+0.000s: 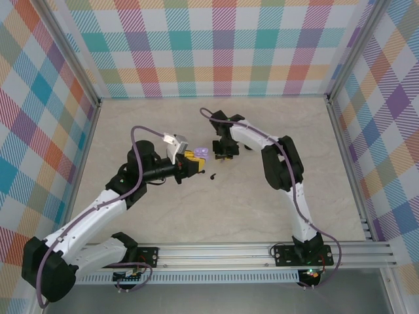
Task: Insert the wireless bluetooth earbuds into the charging case
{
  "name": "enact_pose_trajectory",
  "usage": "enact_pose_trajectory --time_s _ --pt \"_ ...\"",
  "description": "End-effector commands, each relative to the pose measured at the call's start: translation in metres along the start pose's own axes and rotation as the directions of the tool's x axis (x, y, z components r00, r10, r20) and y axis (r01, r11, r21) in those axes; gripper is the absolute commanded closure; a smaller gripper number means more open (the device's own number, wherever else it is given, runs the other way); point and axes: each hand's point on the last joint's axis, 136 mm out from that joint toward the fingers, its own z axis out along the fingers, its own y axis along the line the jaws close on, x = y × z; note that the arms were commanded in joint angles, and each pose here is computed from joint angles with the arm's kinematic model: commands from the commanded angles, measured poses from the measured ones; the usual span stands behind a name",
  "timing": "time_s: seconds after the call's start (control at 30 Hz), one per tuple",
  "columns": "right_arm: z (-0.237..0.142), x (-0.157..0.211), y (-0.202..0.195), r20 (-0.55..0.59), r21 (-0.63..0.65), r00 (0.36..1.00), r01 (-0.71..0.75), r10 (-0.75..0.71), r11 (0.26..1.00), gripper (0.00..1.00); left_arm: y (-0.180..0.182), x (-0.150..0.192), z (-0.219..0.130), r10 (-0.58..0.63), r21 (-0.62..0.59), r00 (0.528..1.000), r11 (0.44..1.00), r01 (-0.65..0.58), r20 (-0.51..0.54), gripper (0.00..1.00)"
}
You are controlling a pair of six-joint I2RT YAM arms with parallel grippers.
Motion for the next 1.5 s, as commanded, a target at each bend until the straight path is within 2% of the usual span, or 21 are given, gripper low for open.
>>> enact_pose_trajectory --time_s 0.0,0.4,0.83,1.13,1.47 --pt "-0.023 -0.011 -0.009 0.063 -0.089 0.998 0.001 0.005 0.996 0.78 0.006 0.000 0.008 -0.037 -0.014 0.999 0.999 0.037 0.018 0.79" --pt "-0.051 -0.003 -0.037 0.158 -0.214 0.987 0.008 0.027 0.977 0.79 0.043 0.029 0.047 -0.184 -0.080 0.981 0.981 0.179 -0.055 0.79" --pt "-0.107 0.014 -0.035 0.286 -0.302 0.958 0.102 -0.012 0.948 0.79 0.070 0.052 0.070 -0.228 -0.135 0.970 0.967 0.215 -0.087 0.79" --pt "-0.150 0.028 -0.020 0.374 -0.380 0.926 0.196 -0.044 0.904 0.80 0.068 0.052 0.080 -0.179 -0.083 0.980 0.982 0.171 -0.093 0.79" --pt "-0.220 0.045 0.006 0.568 -0.408 0.817 0.380 -0.095 0.830 0.81 0.049 0.034 0.076 0.000 0.021 0.999 1.000 0.001 -0.037 0.78"
